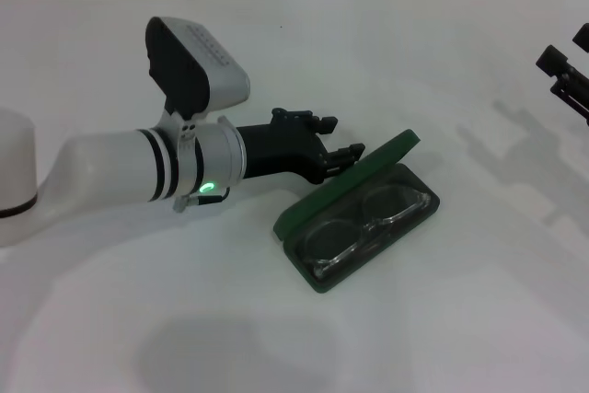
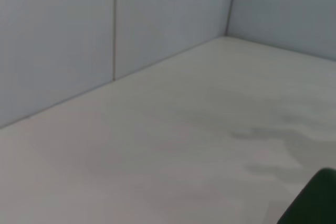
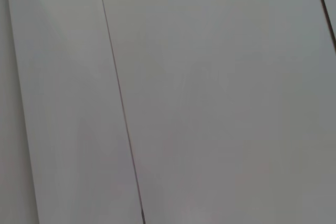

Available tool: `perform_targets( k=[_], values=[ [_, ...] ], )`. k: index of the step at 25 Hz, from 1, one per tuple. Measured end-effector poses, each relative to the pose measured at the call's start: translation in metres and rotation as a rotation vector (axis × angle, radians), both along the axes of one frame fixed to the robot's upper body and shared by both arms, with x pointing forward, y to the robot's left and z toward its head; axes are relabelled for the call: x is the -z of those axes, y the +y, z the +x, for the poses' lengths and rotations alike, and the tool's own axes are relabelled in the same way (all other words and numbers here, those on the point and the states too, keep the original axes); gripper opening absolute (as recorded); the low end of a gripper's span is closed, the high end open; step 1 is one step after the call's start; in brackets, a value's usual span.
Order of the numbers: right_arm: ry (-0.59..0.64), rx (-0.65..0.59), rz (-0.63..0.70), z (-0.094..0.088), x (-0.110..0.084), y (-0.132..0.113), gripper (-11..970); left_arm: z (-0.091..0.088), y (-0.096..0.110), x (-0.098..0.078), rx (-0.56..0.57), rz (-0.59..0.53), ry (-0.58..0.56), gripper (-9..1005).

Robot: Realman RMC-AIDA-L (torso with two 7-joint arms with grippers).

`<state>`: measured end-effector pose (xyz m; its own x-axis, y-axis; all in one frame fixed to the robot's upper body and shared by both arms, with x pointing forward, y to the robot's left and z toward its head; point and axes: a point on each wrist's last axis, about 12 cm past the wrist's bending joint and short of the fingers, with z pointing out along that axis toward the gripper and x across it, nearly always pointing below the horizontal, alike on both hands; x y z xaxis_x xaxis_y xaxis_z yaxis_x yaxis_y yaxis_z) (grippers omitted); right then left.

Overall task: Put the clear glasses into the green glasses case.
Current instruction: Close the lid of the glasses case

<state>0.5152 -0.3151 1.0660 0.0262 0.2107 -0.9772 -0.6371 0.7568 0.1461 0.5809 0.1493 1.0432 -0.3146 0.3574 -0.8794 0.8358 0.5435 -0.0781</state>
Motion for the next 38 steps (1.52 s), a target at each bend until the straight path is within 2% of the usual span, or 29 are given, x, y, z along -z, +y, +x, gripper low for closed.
perform_targets(
  k=[8, 12, 20, 27, 32, 35, 38],
  values=[
    [-0.005, -0.003, -0.002, 0.002, -0.002, 0.000, 685, -0.002, 0.011, -0.010, -0.067, -0.136, -0.078, 579],
    [-0.002, -0.005, -0.005, 0.002, -0.001, 0.000, 684, -0.006, 0.016, -0.013, -0.081, -0.184, -0.053, 578],
    [0.011, 0.010, -0.026, 0.009, -0.001, 0.000, 684, -0.027, 0.016, -0.003, 0.033, -0.154, -0.024, 579],
    [0.024, 0.021, -0.047, 0.017, -0.002, 0.002, 683, -0.034, 0.012, -0.002, 0.086, -0.156, -0.026, 579],
    [0.029, 0.023, -0.055, 0.020, -0.002, 0.003, 683, -0.040, 0.005, 0.005, 0.147, -0.094, -0.056, 580],
    [0.030, -0.028, -0.082, 0.021, -0.003, 0.008, 683, -0.038, 0.006, 0.005, 0.125, -0.099, -0.063, 579],
    [0.057, -0.216, -0.166, 0.021, -0.008, 0.020, 682, -0.035, 0.008, 0.001, 0.093, -0.127, -0.081, 578]
  ],
)
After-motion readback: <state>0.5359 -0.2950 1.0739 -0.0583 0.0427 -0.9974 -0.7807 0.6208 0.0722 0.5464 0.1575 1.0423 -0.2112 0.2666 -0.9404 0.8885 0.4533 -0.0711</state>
